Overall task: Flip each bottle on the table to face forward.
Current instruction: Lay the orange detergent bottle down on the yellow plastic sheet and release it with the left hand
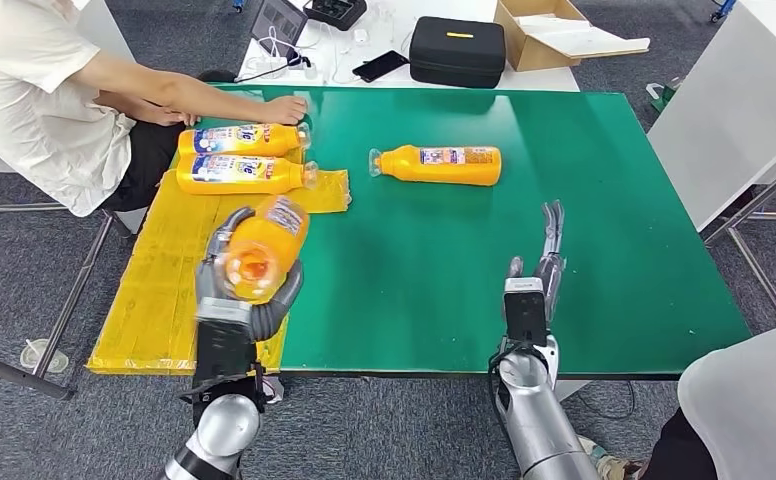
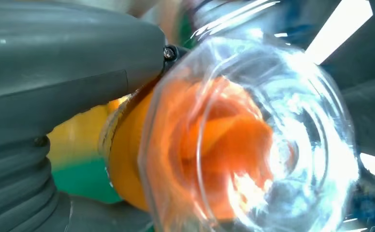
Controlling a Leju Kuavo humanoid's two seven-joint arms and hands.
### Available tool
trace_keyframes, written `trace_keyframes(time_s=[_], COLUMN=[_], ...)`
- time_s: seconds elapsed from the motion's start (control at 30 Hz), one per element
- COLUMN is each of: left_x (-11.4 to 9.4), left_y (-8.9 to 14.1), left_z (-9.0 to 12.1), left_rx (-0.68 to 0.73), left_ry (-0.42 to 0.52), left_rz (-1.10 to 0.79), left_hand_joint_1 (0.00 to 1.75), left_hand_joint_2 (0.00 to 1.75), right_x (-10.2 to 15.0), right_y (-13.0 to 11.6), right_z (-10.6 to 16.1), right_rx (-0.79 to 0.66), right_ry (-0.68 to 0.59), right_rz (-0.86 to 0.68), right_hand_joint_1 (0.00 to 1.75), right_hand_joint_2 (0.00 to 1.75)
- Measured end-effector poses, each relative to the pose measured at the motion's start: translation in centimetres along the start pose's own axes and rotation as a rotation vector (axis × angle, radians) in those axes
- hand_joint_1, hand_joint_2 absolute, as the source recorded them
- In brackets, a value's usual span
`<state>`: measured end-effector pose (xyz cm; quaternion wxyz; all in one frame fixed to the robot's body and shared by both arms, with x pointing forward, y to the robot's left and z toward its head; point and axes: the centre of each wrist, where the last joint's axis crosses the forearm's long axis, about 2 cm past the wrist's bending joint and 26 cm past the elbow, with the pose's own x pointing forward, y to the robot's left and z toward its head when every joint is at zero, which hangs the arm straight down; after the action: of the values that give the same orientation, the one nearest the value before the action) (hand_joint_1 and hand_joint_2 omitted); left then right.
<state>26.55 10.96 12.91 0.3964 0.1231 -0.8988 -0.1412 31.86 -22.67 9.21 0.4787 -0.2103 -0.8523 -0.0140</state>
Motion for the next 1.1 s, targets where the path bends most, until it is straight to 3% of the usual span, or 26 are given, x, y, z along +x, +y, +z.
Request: trace_keyframes(time_s=[0.17,0.43,0.7,0.87,1.1], left_x=[-3.0,-5.3,-8.7,-10.1,-10.9], left_y=[1.4,2.7,4.1,4.3,4.1], left_z=[0.1,-0.2,-2.3,-3.6,-4.6], left_rx=[-0.157,-0.211,-0.548,-0.741,-0.936], left_ry=[-0.032,0.087,0.133,0.161,0.208], left_rz=[-0.386,-0.519,-0.862,-0.937,-0.893], left_hand_joint_1=[1.75,1.75,1.75,1.75,1.75], left_hand_joint_2=[1.75,1.75,1.75,1.75,1.75], right_x=[0.2,0.1,-0.1,-0.1,-0.1], right_y=[0.4,0.3,0.2,0.3,0.4], right_z=[0.0,0.3,0.5,0.5,0.7], right_rx=[0.014,0.002,0.01,0.009,0.007], right_ry=[0.005,0.033,0.053,0.064,0.077], right_rz=[-0.027,-0.058,-0.094,-0.115,-0.141], right_hand_joint_1=[0.0,0.0,0.0,0.0,0.0], right_hand_joint_2=[0.0,0.0,0.0,0.0,0.0])
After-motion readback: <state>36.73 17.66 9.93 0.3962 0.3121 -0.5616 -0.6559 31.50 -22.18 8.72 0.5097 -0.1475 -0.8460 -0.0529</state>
